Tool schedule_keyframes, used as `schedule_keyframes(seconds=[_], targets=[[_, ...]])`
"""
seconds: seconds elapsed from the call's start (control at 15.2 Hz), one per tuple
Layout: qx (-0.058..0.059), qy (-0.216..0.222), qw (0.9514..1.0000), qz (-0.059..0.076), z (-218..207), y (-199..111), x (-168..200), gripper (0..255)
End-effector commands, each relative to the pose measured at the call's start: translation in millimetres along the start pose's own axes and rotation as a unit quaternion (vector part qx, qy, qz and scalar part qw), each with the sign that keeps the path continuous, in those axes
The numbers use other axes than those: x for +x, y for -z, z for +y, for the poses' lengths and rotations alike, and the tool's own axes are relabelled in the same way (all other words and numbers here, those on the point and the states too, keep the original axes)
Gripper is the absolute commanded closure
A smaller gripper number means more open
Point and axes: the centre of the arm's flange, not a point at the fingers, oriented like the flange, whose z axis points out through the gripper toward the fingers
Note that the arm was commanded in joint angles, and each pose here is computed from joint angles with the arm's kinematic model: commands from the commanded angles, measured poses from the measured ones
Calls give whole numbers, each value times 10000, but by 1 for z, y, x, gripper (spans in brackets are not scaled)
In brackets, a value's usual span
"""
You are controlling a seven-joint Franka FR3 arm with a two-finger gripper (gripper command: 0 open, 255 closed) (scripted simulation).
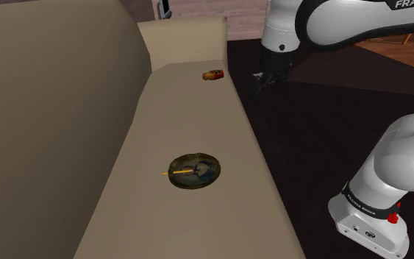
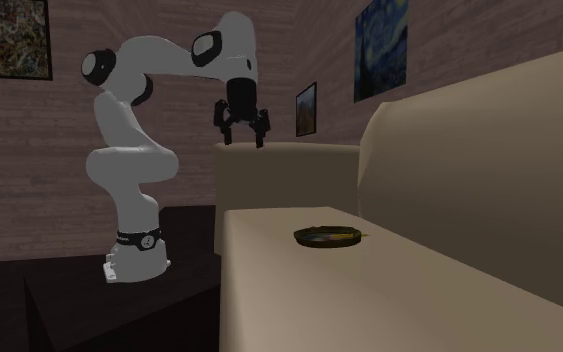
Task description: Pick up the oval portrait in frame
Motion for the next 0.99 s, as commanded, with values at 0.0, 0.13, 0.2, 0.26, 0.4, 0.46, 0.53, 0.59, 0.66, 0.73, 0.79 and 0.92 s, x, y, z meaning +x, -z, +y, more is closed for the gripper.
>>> schedule_keyframes(seconds=[0.0,0.13,0.2,0.26,0.4,0.46,0.53,0.59,0.66,0.73,0.79,0.92], targets=[[-54,-74,9999,78,-26,-15,-1,0],[-112,-136,9997,150,-52,-26,-1,0],[-141,-166,9996,186,-65,-32,-1,0],[-170,-197,9994,222,-78,-38,-1,0],[-228,-259,9990,293,-103,-50,0,0],[-257,-289,9987,329,-116,-56,0,0],[-287,-320,9984,365,-128,-62,1,0],[-316,-351,9981,401,-141,-68,2,0],[-345,-381,9977,437,-153,-74,3,0],[-374,-412,9973,473,-166,-80,4,0],[-403,-443,9969,509,-178,-87,5,0],[-461,-504,9960,581,-203,-100,8,0]])
